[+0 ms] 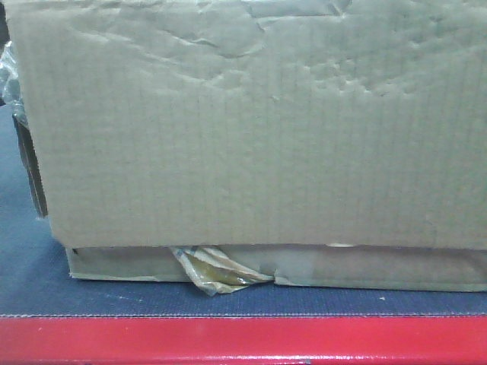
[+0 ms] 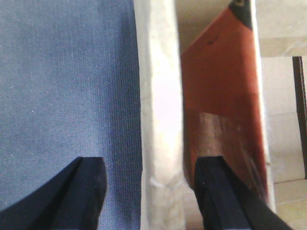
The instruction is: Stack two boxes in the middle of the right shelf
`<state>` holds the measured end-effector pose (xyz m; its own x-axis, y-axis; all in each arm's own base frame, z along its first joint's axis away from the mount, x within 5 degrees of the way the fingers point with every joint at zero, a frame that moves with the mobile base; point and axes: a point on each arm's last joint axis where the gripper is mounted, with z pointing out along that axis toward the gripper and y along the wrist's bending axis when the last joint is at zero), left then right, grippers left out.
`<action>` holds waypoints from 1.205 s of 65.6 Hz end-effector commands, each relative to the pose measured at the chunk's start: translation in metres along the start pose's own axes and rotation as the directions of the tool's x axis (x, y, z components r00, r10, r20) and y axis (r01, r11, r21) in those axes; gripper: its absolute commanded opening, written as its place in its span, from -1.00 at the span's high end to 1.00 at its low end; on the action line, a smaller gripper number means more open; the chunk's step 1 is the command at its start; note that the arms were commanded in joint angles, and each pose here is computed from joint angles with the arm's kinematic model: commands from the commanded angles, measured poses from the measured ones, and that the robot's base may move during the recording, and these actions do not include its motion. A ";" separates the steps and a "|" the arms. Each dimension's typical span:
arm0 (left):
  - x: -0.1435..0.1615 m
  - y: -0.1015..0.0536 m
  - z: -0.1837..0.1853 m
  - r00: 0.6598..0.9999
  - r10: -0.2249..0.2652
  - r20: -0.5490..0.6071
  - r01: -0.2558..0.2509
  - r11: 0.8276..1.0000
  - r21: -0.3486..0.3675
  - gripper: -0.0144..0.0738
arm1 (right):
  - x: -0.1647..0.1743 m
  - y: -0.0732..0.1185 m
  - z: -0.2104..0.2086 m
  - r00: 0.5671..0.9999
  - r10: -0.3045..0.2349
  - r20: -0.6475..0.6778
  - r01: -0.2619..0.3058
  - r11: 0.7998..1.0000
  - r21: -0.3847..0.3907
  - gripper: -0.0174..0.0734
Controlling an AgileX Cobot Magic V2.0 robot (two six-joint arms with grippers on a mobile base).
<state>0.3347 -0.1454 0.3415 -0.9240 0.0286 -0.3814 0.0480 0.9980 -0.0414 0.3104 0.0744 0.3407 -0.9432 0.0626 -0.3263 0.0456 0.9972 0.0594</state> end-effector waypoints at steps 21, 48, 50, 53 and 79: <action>0.006 -0.015 -0.007 0.999 0.014 0.049 -0.011 0.999 -0.049 0.92 | 0.002 0.009 0.001 1.000 0.011 0.019 -0.012 1.000 0.028 0.96; 0.013 -0.006 -0.078 0.955 -0.033 0.296 0.061 0.994 -0.086 0.92 | 0.012 0.024 -0.055 0.948 0.023 0.318 -0.018 1.000 -0.020 0.96; 0.014 -0.002 -0.087 0.946 -0.038 0.321 0.070 0.994 -0.086 0.92 | 0.012 0.023 -0.061 0.937 0.026 0.349 -0.016 0.999 -0.030 0.96; 0.016 0.005 -0.099 0.932 -0.061 0.358 0.096 0.992 -0.083 0.92 | 0.012 0.021 -0.069 0.920 0.031 0.392 -0.018 0.999 -0.035 0.96; 0.025 0.029 -0.169 0.762 -0.052 0.645 0.081 0.997 -0.015 0.92 | 0.004 0.008 -0.132 0.741 0.024 0.671 0.000 0.999 -0.035 0.96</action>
<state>0.2548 -0.1137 0.4703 -0.5505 -0.0602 -0.8327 -0.0331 0.9982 -0.0503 0.2656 0.0854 0.4429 -0.5811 0.1246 -0.8042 0.0287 0.9907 0.1328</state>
